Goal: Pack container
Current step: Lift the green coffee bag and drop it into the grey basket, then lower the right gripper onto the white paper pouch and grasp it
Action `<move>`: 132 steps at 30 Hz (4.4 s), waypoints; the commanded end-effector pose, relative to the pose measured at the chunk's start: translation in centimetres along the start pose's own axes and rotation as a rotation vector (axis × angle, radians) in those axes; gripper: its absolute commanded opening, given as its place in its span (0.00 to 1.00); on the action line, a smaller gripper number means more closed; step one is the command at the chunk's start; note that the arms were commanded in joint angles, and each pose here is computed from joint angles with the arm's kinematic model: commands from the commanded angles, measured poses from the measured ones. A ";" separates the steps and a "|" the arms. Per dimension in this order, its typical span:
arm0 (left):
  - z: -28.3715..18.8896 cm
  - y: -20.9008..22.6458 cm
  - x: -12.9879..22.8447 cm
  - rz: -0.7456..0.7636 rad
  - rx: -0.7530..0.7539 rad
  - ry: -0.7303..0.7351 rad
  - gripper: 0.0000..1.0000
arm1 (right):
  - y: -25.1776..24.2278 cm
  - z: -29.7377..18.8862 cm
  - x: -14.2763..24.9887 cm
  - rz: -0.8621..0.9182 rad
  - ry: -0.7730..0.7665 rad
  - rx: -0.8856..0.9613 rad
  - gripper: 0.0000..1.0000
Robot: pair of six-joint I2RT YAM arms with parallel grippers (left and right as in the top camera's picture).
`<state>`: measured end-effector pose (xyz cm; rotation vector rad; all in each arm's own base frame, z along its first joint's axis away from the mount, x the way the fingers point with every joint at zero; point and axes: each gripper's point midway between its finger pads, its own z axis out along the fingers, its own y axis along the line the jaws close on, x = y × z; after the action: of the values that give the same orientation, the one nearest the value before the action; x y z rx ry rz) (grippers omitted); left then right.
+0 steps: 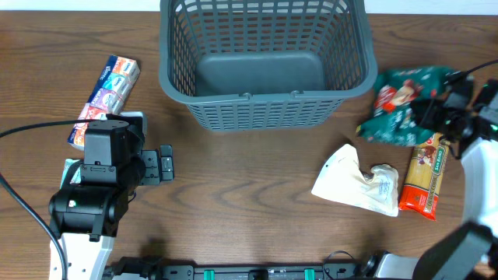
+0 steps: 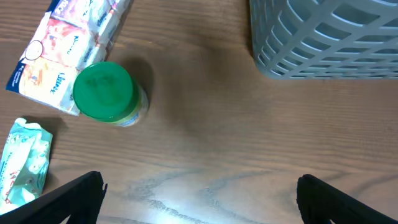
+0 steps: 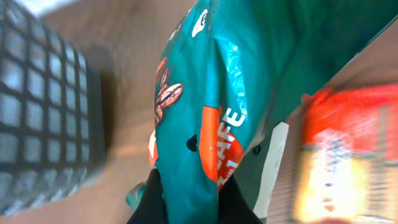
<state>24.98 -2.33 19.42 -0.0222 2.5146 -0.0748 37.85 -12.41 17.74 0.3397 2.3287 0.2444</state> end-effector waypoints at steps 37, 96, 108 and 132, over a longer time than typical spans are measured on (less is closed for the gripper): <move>-0.5 0.2 0.1 0.015 -0.013 0.012 0.99 | 32.1 -15.0 -13.5 -0.610 -0.546 -0.481 0.01; -0.6 0.0 -1.4 0.054 -0.007 -0.052 0.99 | 14.7 -23.3 4.6 -0.398 0.225 -0.157 0.99; -0.6 0.0 -1.7 0.051 -0.005 -0.063 0.99 | 10.9 -14.7 15.3 -0.637 0.612 -0.160 0.99; -0.6 0.0 -1.6 0.025 -0.005 -0.058 0.98 | 6.5 -5.1 17.1 -1.083 0.772 -0.215 0.92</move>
<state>25.60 -2.40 19.90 0.0271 2.4823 -0.0617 23.31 -0.74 12.98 -1.2119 2.7916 0.0716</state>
